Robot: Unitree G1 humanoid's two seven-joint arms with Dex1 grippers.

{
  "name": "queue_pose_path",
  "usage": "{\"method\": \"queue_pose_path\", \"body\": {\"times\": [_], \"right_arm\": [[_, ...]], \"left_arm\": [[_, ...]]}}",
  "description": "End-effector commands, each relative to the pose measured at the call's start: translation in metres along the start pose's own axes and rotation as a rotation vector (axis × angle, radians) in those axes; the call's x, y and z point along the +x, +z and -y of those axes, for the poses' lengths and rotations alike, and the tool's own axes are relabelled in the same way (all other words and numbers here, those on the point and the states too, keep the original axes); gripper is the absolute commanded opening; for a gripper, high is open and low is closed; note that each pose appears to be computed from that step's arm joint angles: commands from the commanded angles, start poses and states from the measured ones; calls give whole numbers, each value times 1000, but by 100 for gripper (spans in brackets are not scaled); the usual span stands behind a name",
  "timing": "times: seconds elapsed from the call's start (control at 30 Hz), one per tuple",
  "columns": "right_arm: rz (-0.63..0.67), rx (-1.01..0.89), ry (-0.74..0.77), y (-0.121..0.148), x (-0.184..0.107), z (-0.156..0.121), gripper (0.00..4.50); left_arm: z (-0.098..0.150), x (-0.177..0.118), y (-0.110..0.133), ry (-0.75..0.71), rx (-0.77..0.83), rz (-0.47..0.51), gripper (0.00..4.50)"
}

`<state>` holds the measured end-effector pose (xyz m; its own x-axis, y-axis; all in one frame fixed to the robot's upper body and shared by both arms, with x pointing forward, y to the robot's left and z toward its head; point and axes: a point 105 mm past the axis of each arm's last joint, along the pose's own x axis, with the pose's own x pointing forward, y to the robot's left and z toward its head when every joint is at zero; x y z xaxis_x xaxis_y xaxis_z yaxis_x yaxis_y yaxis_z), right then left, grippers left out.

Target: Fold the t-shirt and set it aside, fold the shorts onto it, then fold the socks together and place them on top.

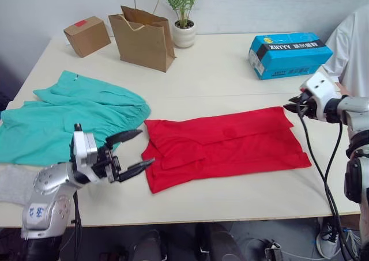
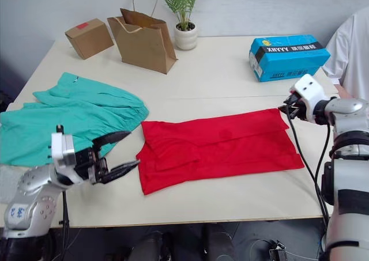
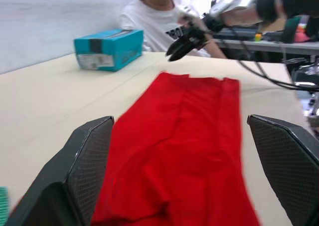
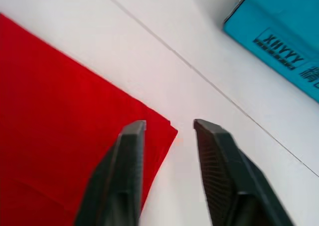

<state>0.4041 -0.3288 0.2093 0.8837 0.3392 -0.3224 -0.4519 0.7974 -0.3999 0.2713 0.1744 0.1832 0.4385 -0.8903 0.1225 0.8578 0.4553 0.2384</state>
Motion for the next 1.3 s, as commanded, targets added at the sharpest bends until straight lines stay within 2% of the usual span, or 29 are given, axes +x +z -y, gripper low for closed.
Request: {"method": "queue_pose_path", "body": {"times": [0.03,0.13,0.23,0.37,0.43,0.5,0.53,0.63,0.7,0.73,0.8,0.87,1.03,1.17,1.3], "right_arm": [[20,129,55,5,-31,10,293],[-91,237,156,-7,-49,-8,392],[-120,449,201,-5,-63,-36,392],[-117,672,214,-5,-80,-75,392],[-168,798,213,-19,-88,-103,392],[-208,872,178,-40,-95,-120,392],[-213,885,154,-46,-98,-123,392],[-218,911,40,-62,-107,-127,392],[-227,918,31,-67,-110,-136,430],[-230,927,21,-70,-109,-141,448],[-241,947,0,-75,-107,-148,448],[-252,983,-17,-81,-105,-153,448],[-216,1052,-27,-77,-103,-157,448],[-213,1087,-36,-74,-100,-156,448],[-215,1121,-29,-71,-94,-159,448]], "left_arm": [[-25,7,-5,4,40,-75,450],[-40,17,-4,-51,103,-104,450],[-52,27,-2,-93,165,-113,450],[-66,49,-9,-170,189,-184,450],[-76,69,-14,-172,163,-207,450],[-73,81,-27,-235,115,-284,450],[-72,84,-31,-261,114,-305,450],[-79,94,-37,-222,61,-329,450],[-83,101,-39,-189,47,-323,450],[-85,106,-38,-165,45,-287,450],[-87,109,-46,-131,12,-280,450],[-84,111,-55,-137,25,-322,450],[-88,118,-60,-116,74,-371,450],[-89,117,-69,-115,48,-453,450],[-87,120,-72,-129,18,-485,450]]}}
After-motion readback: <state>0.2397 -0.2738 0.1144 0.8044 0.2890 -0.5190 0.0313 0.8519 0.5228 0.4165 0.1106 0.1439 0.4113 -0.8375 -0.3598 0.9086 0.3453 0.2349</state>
